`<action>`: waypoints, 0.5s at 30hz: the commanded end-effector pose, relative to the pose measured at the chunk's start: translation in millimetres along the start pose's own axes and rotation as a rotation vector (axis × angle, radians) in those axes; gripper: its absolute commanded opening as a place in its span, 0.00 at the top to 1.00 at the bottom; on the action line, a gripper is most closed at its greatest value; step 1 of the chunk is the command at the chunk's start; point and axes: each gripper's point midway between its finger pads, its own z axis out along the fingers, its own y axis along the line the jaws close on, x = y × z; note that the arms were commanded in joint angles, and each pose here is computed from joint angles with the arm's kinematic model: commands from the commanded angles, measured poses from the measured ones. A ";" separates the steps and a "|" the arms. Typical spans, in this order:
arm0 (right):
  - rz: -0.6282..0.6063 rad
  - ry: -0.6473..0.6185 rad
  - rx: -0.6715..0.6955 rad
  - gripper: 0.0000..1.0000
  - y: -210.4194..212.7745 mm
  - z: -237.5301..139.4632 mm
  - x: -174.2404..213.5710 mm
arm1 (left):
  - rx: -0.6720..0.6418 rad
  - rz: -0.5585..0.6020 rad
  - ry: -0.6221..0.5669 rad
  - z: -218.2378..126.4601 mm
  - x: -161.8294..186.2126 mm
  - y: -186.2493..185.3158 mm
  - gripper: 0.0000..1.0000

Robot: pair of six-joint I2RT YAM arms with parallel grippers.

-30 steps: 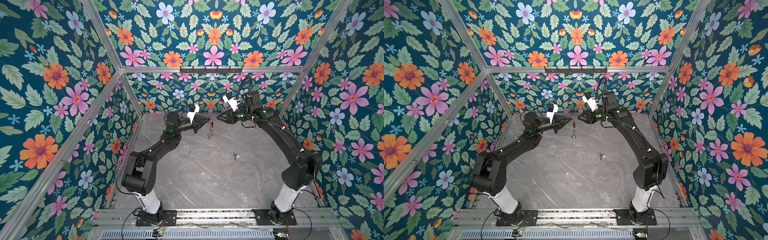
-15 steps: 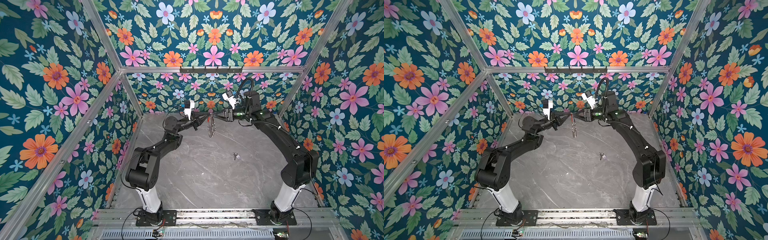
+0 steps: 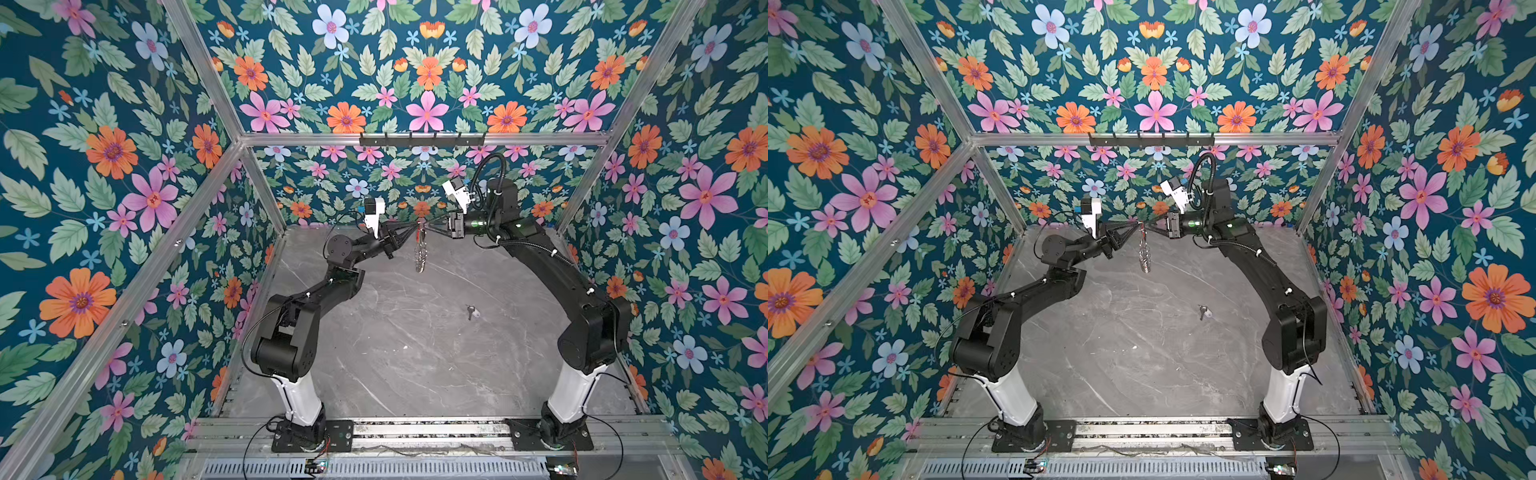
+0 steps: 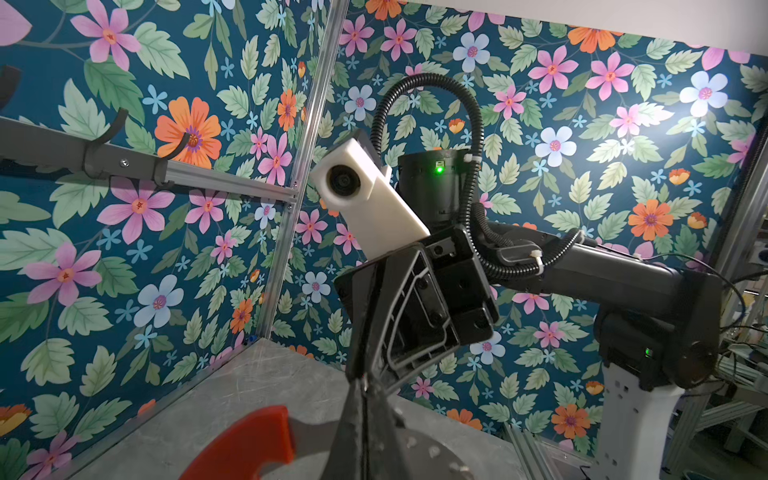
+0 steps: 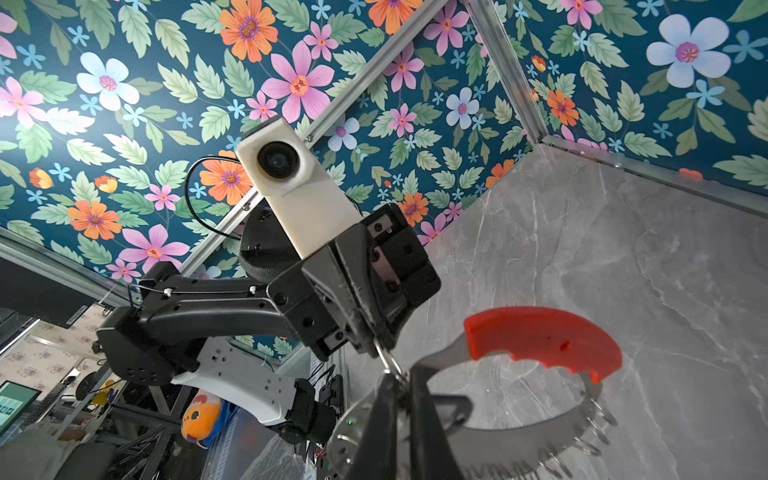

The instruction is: Put the keys on the keyring

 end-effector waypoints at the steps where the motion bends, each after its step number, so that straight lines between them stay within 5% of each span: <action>1: -0.013 -0.017 -0.014 0.98 3.5 -0.1 -5.6 | 0.040 0.054 -0.040 1.0 -14.4 -12.9 1.00; 15: 0.026 -0.007 -0.030 1.00 -0.5 3.4 5.2 | 0.041 0.060 -0.082 0.1 -19.7 -12.3 1.00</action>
